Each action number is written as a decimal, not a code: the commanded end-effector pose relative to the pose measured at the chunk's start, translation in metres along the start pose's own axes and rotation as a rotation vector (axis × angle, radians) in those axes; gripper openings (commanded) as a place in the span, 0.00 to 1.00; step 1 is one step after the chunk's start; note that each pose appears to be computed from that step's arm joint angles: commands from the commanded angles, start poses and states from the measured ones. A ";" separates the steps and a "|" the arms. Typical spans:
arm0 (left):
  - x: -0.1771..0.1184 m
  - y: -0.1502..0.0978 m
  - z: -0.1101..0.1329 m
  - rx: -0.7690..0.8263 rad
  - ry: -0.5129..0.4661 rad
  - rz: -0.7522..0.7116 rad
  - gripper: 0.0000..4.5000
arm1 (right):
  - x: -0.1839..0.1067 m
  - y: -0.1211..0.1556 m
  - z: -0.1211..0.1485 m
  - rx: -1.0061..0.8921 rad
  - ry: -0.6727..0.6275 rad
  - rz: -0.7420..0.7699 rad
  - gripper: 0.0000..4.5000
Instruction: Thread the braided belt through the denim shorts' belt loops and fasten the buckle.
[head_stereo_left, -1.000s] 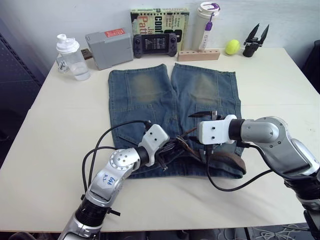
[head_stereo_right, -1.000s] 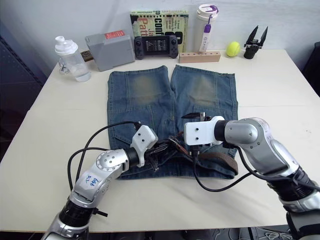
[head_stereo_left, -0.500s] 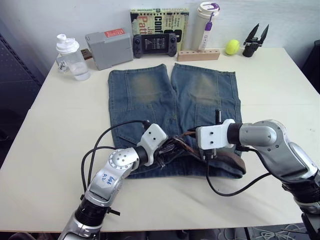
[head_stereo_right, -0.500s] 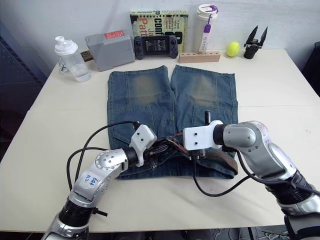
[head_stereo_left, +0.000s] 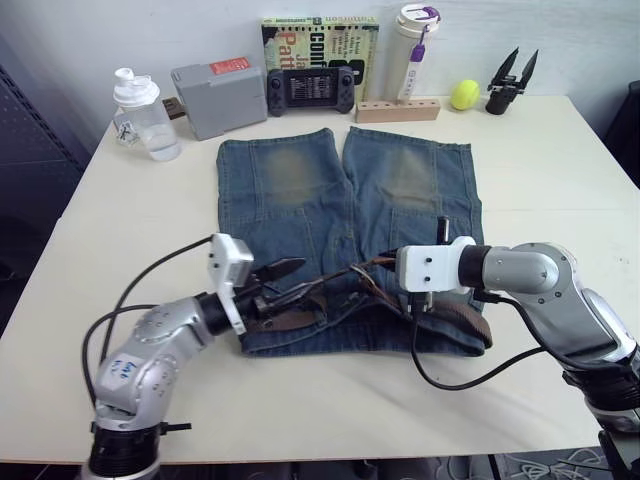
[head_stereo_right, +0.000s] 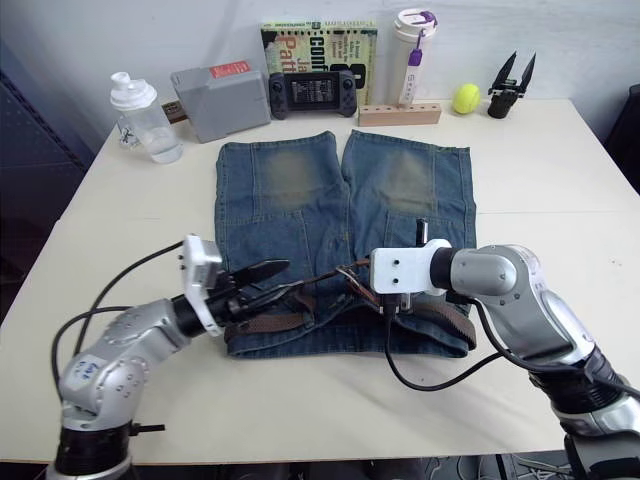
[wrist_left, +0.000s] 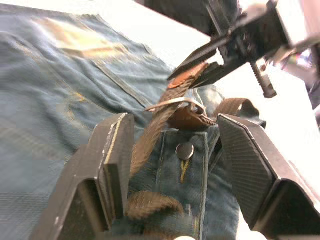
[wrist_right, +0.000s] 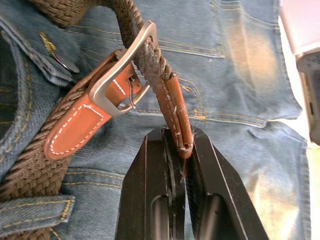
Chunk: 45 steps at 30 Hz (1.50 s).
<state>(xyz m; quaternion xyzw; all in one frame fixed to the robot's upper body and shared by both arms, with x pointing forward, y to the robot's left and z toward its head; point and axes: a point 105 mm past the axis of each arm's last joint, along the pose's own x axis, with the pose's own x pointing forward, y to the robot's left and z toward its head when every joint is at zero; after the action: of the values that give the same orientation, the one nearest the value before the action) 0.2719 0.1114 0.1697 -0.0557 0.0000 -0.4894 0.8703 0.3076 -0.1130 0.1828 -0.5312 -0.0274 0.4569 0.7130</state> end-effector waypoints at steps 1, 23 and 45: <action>-0.006 0.009 -0.011 0.027 0.055 0.004 0.30 | -0.009 -0.011 0.011 -0.027 -0.046 -0.065 0.00; -0.015 0.039 -0.087 0.154 0.415 0.076 0.02 | -0.114 -0.077 -0.041 0.163 0.031 -0.351 0.00; 0.008 0.014 0.035 0.340 0.106 -0.092 0.64 | -0.012 -0.023 0.015 0.037 -0.116 -0.090 0.00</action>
<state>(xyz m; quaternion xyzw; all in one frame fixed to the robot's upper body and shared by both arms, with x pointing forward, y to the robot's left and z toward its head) 0.2962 0.1267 0.1878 0.1143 -0.0095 -0.5069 0.8543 0.3081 -0.1153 0.2046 -0.4799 -0.0650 0.4620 0.7429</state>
